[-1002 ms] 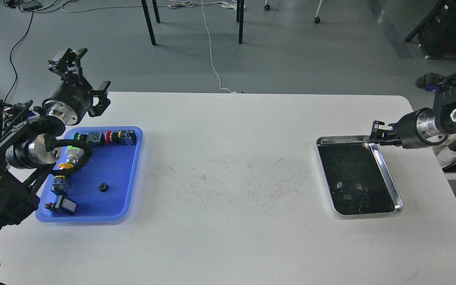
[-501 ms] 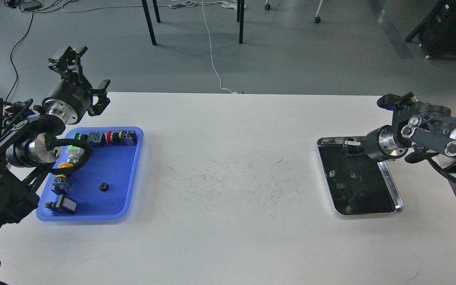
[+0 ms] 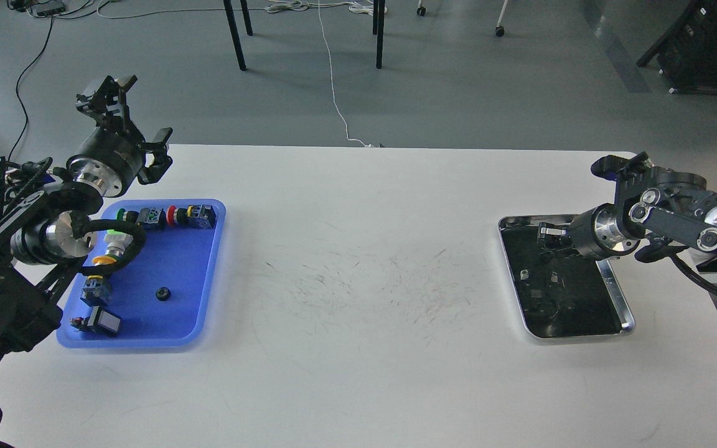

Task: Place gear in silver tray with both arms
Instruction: 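Lower the gear into the silver tray and open the right gripper, then withdraw the right arm away from the silver tray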

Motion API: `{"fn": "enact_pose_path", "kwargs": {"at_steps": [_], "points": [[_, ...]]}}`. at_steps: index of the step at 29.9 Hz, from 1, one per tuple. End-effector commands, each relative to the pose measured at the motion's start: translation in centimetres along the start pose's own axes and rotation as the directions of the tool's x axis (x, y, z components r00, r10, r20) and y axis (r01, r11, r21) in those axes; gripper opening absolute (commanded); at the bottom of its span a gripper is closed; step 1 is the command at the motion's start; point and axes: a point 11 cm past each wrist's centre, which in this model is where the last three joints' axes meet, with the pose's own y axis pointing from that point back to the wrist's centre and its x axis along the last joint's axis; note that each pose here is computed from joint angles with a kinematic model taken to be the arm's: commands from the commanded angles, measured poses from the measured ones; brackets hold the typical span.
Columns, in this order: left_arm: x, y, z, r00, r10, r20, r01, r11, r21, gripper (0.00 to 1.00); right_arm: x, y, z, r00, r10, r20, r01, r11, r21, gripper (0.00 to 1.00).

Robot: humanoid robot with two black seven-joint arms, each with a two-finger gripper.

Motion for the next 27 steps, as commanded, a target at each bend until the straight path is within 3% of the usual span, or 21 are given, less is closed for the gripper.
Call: {"fn": "enact_pose_path", "kwargs": {"at_steps": [1,3,6,10,13,17,21,27], "points": [[0.2,0.1,0.0,1.0,0.003,0.004,-0.003,1.0,0.001,0.98,0.2,0.2,-0.3,1.0,0.003,0.005,-0.003,1.0,0.01,0.77],[0.2,0.1,0.0,1.0,0.003,0.007,-0.004,1.0,0.002,0.98,0.4,0.5,-0.5,1.0,0.01,0.019,-0.01,1.0,0.029,0.86],[0.3,0.1,0.2,1.0,0.003,0.021,-0.003,1.0,0.004,0.98,1.9,1.9,-2.1,0.996,0.046,0.074,-0.055,0.991,0.119,0.89],[0.2,0.1,0.2,0.996,-0.009,0.09,0.008,1.0,0.009,0.98,5.4,6.1,-2.4,0.973,0.128,0.194,-0.172,0.957,0.232,0.9],[0.2,0.1,0.3,0.989,-0.017,0.149,0.015,1.0,0.014,0.98,8.3,9.7,-3.1,0.927,0.158,0.339,-0.28,0.895,0.348,0.9],[0.5,0.3,1.4,0.983,-0.022,0.185,0.021,1.0,0.005,0.98,11.2,13.9,-3.4,0.823,0.063,0.565,-0.4,0.771,0.495,0.9],[-0.8,0.7,3.7,0.973,-0.071,0.221,0.077,0.997,-0.021,0.98,12.9,16.7,-1.0,0.666,-0.099,0.739,-0.526,0.64,0.56,0.9],[-3.0,2.1,7.4,0.941,-0.152,0.302,0.17,0.985,-0.033,0.98,13.7,16.5,6.5,0.322,-0.338,0.884,-0.731,0.504,0.459,0.9]]}}
